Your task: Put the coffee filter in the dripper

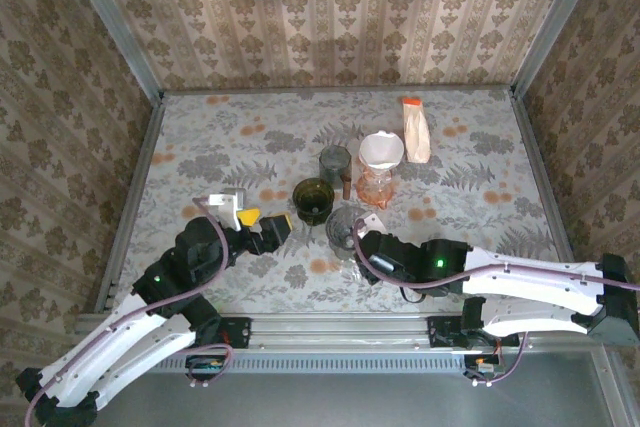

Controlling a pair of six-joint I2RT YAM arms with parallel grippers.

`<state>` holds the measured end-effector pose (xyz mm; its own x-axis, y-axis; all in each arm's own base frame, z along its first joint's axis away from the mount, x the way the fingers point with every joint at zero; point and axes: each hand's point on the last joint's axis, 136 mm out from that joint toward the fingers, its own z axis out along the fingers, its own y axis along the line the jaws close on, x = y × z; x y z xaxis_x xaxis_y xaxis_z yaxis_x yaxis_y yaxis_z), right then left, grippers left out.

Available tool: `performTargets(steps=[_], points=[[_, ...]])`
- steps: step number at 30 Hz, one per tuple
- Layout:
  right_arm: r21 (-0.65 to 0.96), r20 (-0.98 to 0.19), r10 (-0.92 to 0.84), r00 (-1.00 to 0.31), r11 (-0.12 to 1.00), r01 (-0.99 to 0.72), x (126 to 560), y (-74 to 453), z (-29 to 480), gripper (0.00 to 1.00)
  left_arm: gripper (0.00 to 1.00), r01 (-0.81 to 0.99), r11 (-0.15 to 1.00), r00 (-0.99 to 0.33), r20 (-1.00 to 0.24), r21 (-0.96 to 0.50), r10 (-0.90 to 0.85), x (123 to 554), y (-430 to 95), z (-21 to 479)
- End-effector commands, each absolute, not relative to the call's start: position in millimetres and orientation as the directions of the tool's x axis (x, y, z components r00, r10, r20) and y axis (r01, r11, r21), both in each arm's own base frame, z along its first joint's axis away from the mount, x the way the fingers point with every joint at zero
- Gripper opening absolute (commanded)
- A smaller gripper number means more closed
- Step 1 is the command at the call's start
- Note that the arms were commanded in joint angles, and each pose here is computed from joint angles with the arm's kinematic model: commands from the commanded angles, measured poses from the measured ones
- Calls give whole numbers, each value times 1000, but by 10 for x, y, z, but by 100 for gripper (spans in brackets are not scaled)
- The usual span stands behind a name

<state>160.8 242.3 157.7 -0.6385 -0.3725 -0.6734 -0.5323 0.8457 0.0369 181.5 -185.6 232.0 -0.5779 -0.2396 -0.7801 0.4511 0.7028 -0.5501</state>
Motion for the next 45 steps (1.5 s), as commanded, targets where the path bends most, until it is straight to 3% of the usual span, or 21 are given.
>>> performTargets(steps=[1, 4, 7, 10, 13, 19, 23, 30, 39, 45], points=[[54, -677, -346, -650, 857, -512, 1629, 2435, 1557, 17, 100, 461, 684, -565, -781, -565, -265, 1819, -1858, 2417], [66, -672, -340, -658, 857, -511, 1614, 2438, 1529, 27, 100, 463, 685, -564, -783, -563, -263, 1816, -1852, 2425], [77, -672, -328, -664, 861, -503, 1608, 2429, 1519, 53, 100, 463, 685, -562, -784, -562, -263, 1817, -1849, 2429], [79, -679, -314, -664, 867, -491, 1616, 2397, 1553, 68, 100, 465, 684, -561, -784, -562, -264, 1816, -1851, 2436], [78, -701, -292, -651, 876, -476, 1643, 2340, 1674, 74, 100, 466, 682, -559, -785, -563, -266, 1819, -1851, 2453], [83, -767, -230, -599, 890, -448, 1719, 2187, 2095, 78, 100, 476, 681, -545, -794, -557, -269, 1832, -1850, 2510], [89, -795, -171, -582, 916, -391, 1959, 2036, 2404, 75, 100, 482, 680, -536, -800, -552, -270, 1846, -1856, 2538], [135, -809, 16, -588, 978, -159, 2879, 1587, 2663, 52, 100, 485, 676, -548, -795, -555, -260, 1865, -1894, 2492], [151, -732, 168, -660, 985, 83, 4085, 978, 2276, 36, 100, 481, 686, -544, -799, -546, -254, 1896, -1857, 2504], [134, -702, 194, -686, 981, 139, 4596, 745, 2096, 30, 100, 460, 696, -556, -790, -550, -257, 1937, -1819, 2446]])
